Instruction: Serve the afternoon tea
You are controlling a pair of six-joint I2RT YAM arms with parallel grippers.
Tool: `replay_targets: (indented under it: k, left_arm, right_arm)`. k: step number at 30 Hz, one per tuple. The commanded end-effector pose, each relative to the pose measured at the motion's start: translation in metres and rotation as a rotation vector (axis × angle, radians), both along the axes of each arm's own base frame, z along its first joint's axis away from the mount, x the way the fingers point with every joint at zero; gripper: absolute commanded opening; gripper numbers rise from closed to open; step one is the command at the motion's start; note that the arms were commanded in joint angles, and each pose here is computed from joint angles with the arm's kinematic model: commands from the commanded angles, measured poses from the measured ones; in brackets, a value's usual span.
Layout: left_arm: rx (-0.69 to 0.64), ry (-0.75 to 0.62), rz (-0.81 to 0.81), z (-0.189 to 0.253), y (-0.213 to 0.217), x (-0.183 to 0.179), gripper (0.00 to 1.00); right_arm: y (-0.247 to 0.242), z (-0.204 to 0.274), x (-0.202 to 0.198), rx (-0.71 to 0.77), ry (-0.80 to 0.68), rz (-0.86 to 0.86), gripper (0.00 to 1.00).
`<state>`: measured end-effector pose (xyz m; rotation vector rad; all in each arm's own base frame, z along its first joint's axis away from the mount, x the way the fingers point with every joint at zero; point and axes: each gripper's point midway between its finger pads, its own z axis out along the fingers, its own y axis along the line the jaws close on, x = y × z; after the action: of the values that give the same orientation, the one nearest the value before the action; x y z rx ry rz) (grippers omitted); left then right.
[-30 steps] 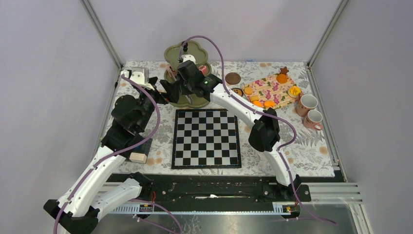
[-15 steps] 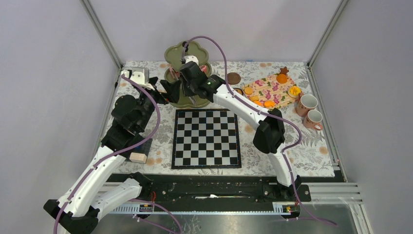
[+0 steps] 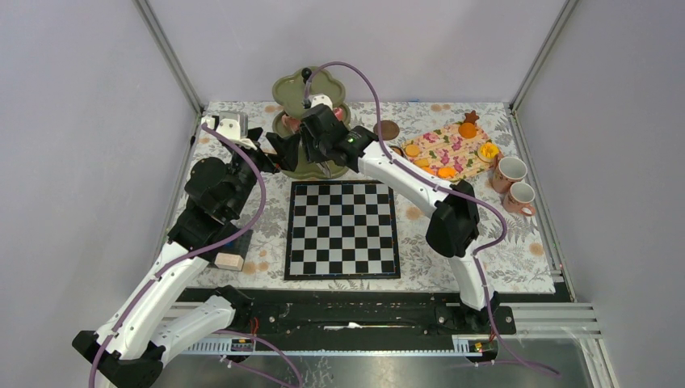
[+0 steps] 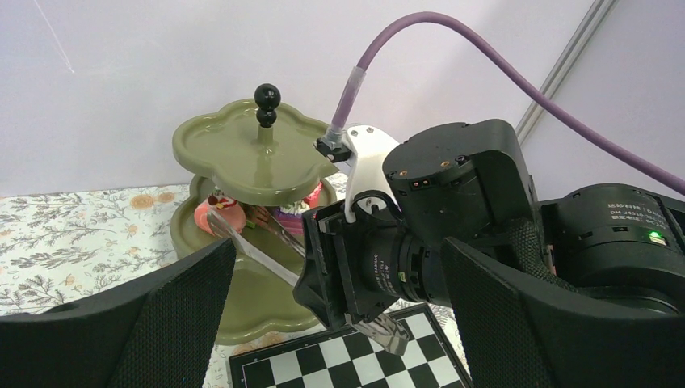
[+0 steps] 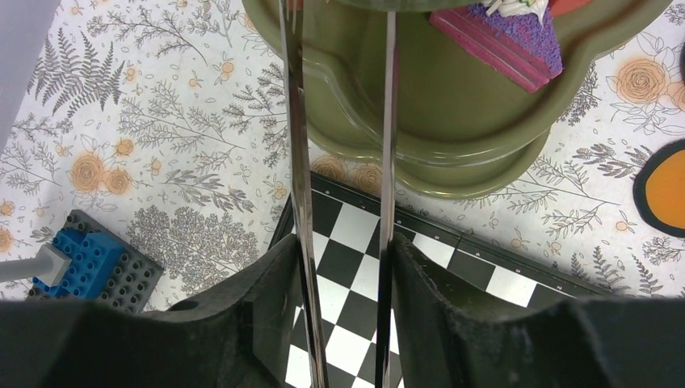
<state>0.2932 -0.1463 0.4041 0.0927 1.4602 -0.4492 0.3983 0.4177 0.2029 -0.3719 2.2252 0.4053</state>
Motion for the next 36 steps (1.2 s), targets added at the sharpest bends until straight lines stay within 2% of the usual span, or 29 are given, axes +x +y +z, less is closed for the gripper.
replay_targets:
  k: [1,8,16,20,24,28,36]
  left_arm:
    - [-0.029,-0.037,-0.006,0.011,-0.001,0.001,0.99]
    - [-0.030,-0.039,-0.008,0.012,-0.001,0.000,0.99]
    - [-0.028,-0.031,-0.011,0.010,-0.002,0.002,0.99]
    - [-0.026,-0.024,-0.016,0.007,-0.004,0.003,0.99]
    - [-0.025,-0.018,-0.023,0.006,-0.007,0.005,0.99]
    - [-0.026,-0.014,-0.029,0.005,-0.008,0.005,0.99]
    - [-0.026,-0.001,-0.043,0.001,-0.013,0.008,0.99]
  right_arm:
    - [0.001,0.042,0.005,0.046,-0.077,-0.015,0.52]
    - [0.000,0.051,-0.002,0.059,-0.059,0.002,0.56]
    - [-0.021,0.052,-0.040,0.075,0.008,0.056,0.54]
    - [-0.044,0.056,-0.062,0.103,-0.018,0.077,0.52]
    - [-0.081,0.055,-0.086,0.091,-0.062,0.077,0.51]
    - [-0.132,0.048,-0.095,0.034,-0.123,-0.019,0.50]
    - [-0.249,0.018,-0.071,0.082,-0.075,-0.321,0.48]
